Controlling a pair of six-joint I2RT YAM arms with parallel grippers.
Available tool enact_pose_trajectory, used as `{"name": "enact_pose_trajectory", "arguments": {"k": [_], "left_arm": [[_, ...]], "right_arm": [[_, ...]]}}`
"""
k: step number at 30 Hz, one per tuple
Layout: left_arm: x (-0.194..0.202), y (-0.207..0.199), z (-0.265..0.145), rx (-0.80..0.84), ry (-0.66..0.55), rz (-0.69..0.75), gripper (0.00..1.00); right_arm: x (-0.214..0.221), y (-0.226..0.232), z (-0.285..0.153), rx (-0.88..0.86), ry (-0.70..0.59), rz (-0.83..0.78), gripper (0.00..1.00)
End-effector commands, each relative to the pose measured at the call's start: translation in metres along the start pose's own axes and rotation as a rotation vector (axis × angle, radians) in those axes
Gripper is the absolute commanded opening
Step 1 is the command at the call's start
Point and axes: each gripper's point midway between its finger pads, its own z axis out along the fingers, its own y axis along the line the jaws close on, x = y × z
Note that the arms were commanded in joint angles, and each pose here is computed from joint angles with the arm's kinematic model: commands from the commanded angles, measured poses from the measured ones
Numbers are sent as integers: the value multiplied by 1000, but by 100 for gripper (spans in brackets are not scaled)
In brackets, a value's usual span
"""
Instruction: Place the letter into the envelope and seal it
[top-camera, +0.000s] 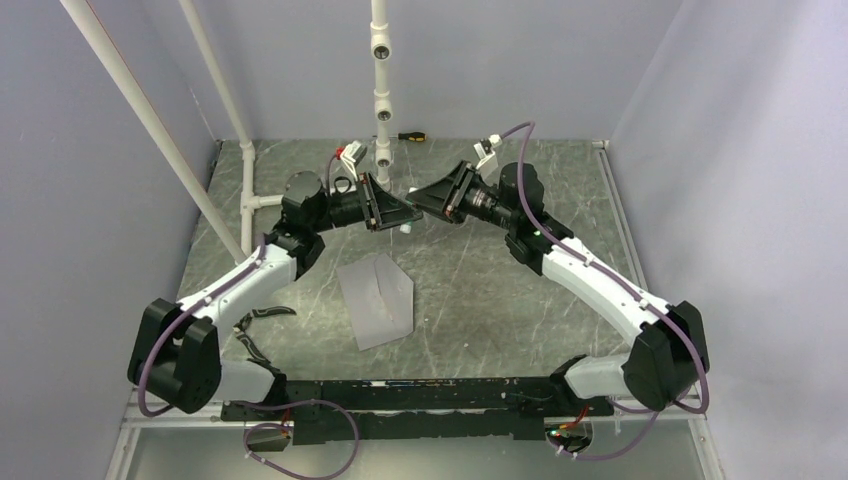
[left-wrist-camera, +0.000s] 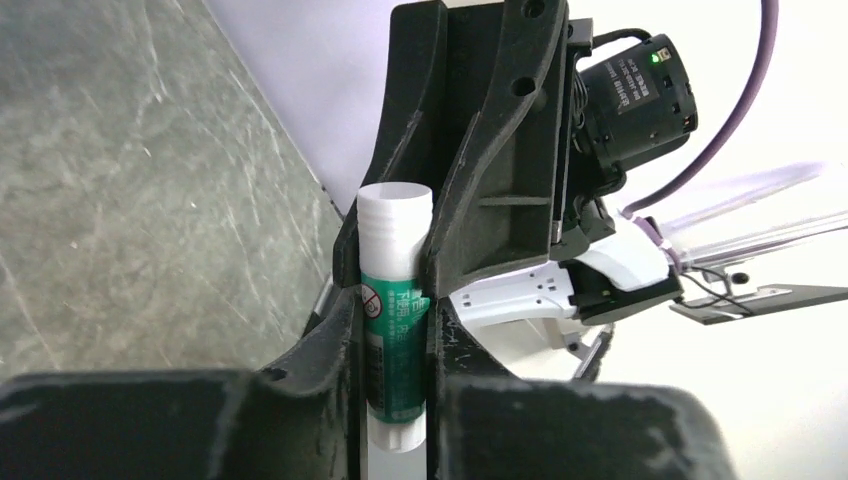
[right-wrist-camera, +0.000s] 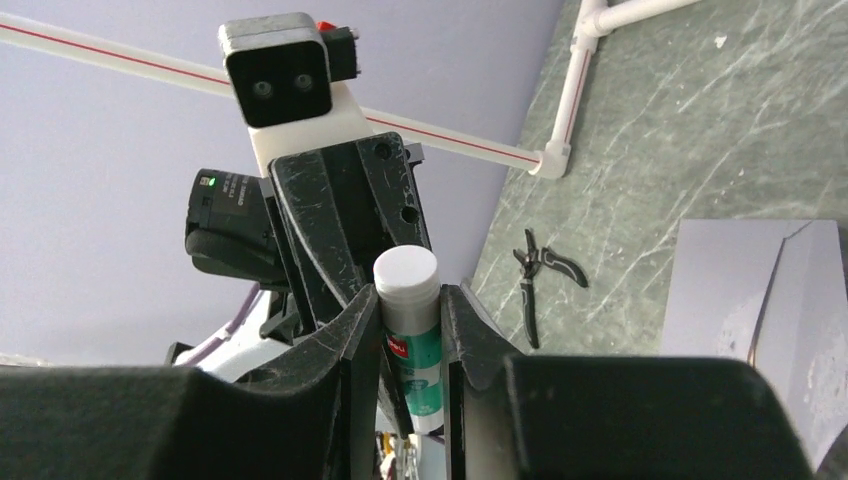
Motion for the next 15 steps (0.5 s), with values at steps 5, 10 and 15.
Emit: {"name": "enact_pose_trajectory", "arguments": {"k": [5,10,15], "left_arm": [[26,-5,-7,23,143,110,3],[34,-16,-24,-4,258,417,3],[39,-25,-34,39,356,618,2]], "right_arm": [[3,19,-21,-7,14,-103,27],[14,11,-35,77,155,-171,59],[29,13,-42,79,289,-232,63]]}}
